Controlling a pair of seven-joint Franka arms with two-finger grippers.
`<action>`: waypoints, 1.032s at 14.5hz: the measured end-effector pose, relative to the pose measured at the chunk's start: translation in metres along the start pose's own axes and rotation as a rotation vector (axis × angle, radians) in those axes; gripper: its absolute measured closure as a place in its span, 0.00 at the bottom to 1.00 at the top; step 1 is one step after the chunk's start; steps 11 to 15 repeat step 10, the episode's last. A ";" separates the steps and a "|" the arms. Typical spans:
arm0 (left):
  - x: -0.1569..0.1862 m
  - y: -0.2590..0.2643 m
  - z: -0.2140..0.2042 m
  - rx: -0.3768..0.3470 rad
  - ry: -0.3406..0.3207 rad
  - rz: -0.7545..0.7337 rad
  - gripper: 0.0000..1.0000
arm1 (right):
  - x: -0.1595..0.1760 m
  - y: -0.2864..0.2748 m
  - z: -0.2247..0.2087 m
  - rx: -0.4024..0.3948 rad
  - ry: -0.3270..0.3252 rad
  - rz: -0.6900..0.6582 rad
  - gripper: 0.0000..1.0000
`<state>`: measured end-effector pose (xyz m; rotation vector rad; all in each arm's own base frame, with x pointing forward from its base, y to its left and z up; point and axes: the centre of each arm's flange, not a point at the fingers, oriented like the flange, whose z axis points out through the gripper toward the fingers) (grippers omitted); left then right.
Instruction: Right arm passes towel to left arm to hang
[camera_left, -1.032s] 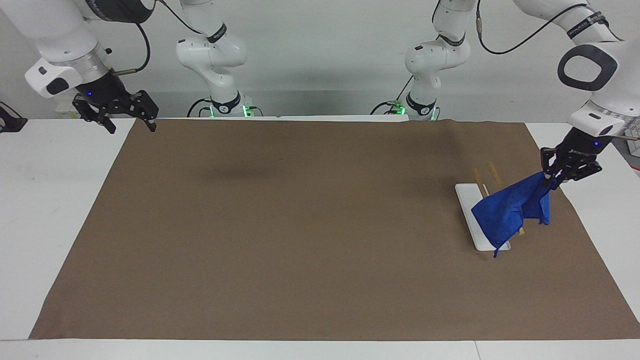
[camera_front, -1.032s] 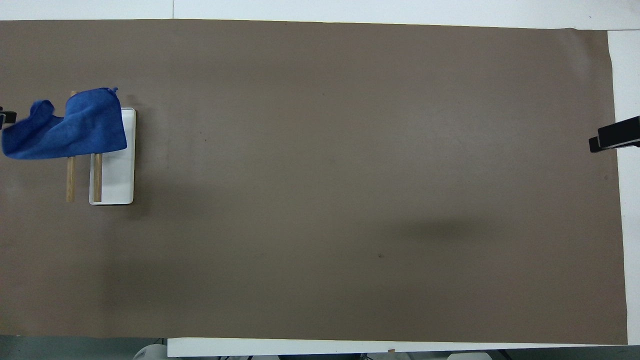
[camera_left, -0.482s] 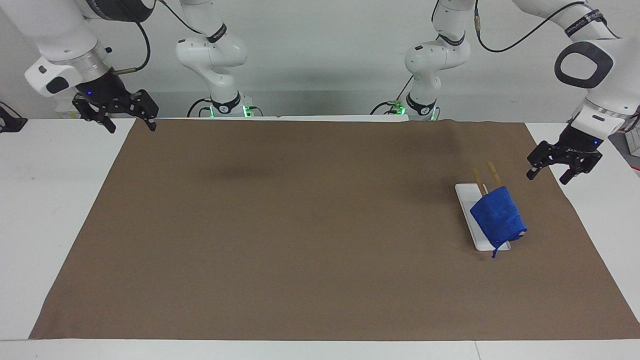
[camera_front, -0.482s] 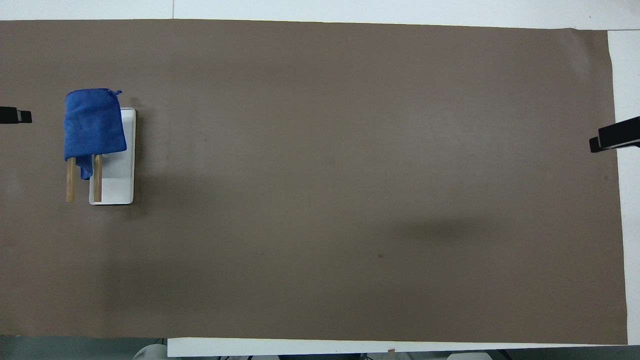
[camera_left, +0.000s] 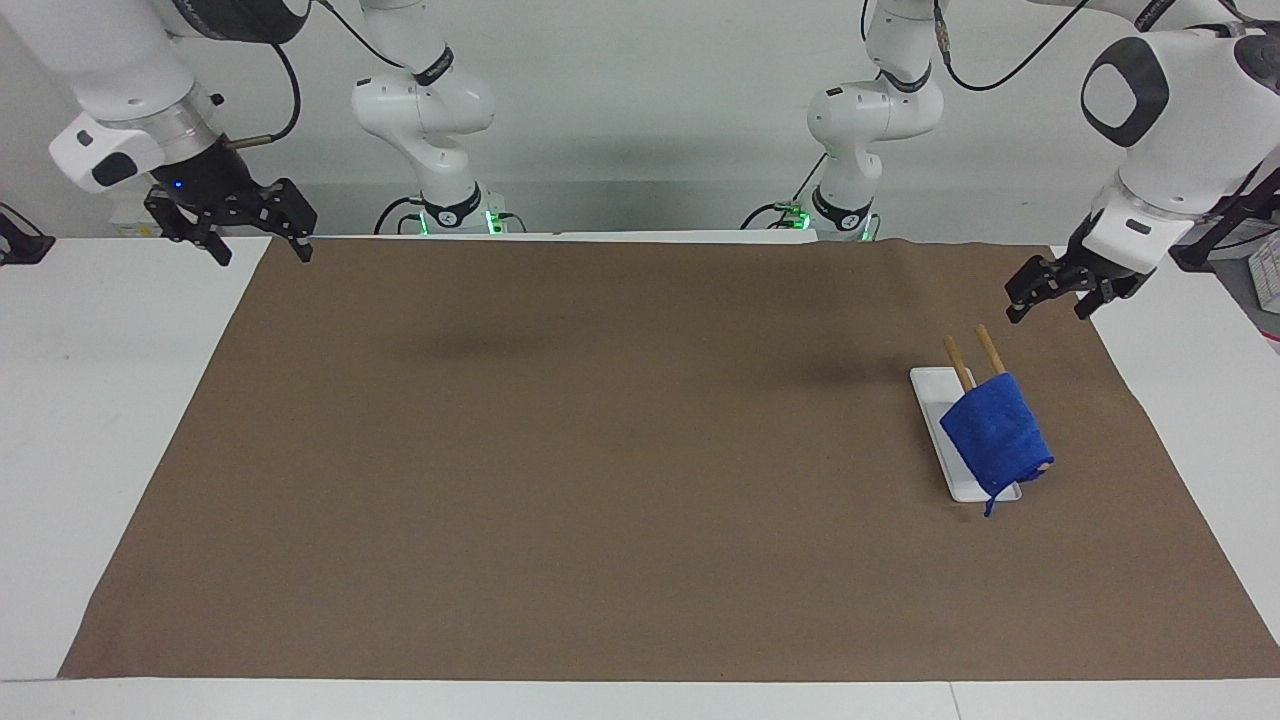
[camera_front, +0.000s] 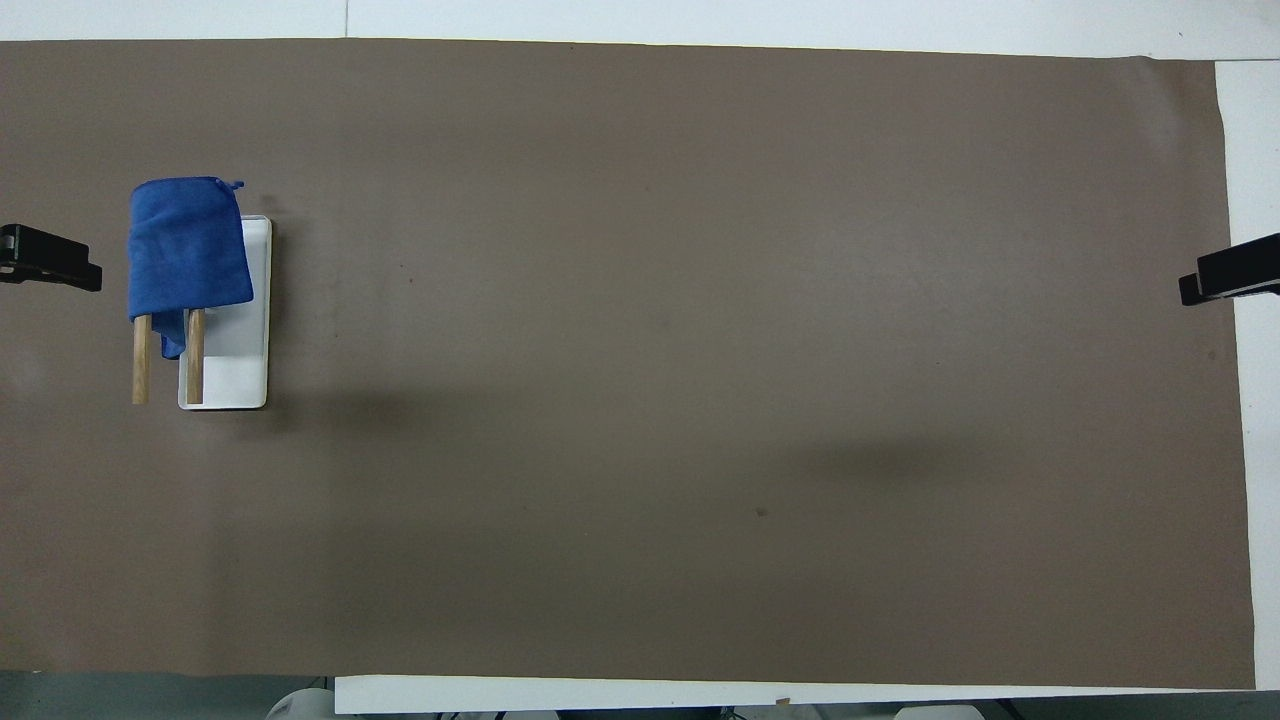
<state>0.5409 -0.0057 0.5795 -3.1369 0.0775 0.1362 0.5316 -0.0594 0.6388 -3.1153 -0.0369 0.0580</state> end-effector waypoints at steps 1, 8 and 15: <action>-0.006 0.003 -0.005 0.000 -0.028 0.001 0.00 | 0.000 0.000 0.000 0.000 0.000 0.000 0.00; -0.011 0.040 -0.026 -0.011 -0.086 0.041 0.00 | 0.000 0.000 0.000 0.000 0.000 0.000 0.00; -0.005 0.038 -0.019 -0.017 -0.103 0.038 0.00 | 0.000 0.000 0.000 0.000 0.000 0.000 0.00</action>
